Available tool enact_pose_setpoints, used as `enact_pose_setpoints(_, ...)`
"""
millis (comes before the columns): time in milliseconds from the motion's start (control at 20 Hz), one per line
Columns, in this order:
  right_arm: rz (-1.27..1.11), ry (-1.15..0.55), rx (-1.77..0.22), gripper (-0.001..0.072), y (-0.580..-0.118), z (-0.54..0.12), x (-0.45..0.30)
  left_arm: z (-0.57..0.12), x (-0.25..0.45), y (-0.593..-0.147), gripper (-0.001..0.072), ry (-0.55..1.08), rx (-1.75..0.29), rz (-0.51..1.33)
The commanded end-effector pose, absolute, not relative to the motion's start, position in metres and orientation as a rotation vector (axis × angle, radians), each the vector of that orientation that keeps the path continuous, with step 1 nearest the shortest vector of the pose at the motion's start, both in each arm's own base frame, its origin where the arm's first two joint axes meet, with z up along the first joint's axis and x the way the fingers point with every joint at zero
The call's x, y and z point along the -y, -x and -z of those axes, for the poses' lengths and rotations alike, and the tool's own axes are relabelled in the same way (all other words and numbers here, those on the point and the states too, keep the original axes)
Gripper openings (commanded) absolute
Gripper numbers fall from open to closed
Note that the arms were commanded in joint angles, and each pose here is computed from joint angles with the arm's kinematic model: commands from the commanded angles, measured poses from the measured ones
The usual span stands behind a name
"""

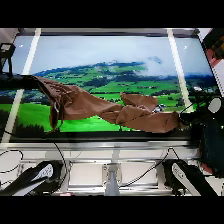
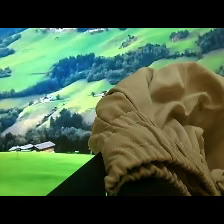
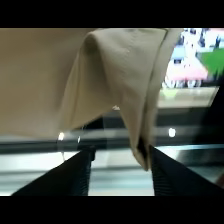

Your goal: Fold the clothes and pants, and hang the long-sleeved shirts on hangers.

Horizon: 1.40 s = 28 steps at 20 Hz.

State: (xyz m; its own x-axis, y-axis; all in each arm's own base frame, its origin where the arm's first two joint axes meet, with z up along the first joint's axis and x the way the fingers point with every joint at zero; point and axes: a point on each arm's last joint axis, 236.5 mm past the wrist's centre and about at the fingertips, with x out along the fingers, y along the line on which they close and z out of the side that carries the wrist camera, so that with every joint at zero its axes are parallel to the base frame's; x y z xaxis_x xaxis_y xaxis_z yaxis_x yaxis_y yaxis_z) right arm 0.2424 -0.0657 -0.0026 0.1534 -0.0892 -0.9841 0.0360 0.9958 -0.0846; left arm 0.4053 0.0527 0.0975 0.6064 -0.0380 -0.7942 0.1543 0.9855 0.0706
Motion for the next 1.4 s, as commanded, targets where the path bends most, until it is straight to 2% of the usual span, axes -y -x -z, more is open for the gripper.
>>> enact_pose_setpoints(0,0.103,-0.006,-1.188,0.0446,-0.294,-0.01,0.063,-0.088,-0.054,-0.407,0.003,-0.131,-0.937,0.115)
enact_pose_setpoints(200,-0.042,-0.24,-0.95,0.0484,-0.35,-0.036,0.005,-0.088,-0.054,-0.407,0.003,-0.131,-0.937,0.115)
enact_pose_setpoints(300,-0.143,-0.262,-0.965,0.0484,-0.363,-0.026,-0.031,-0.087,-0.054,-0.407,0.003,-0.131,-0.939,0.115)
enact_pose_setpoints(600,-0.46,-0.069,-1.091,0.0485,-0.409,0.026,-0.172,-0.083,-0.054,-0.408,0.003,-0.128,-0.95,0.118)
enact_pose_setpoints(750,-0.528,0.043,-1.14,0.0484,-0.43,0.054,-0.211,-0.083,-0.054,-0.408,0.003,-0.129,-0.95,0.118)
enact_pose_setpoints(950,-0.605,0.086,-1.247,0.0485,-0.429,0.072,-0.234,-0.083,-0.054,-0.408,0.003,-0.132,-0.949,0.119)
enact_pose_setpoints(1250,-0.641,0.196,-1.226,0.0486,-0.433,0.075,-0.241,-0.083,-0.054,-0.408,0.003,-0.132,-0.949,0.119)
enact_pose_setpoints(1350,-0.624,0.239,-1.238,0.0529,-0.435,0.086,-0.233,-0.083,-0.054,-0.408,0.003,-0.131,-0.949,0.119)
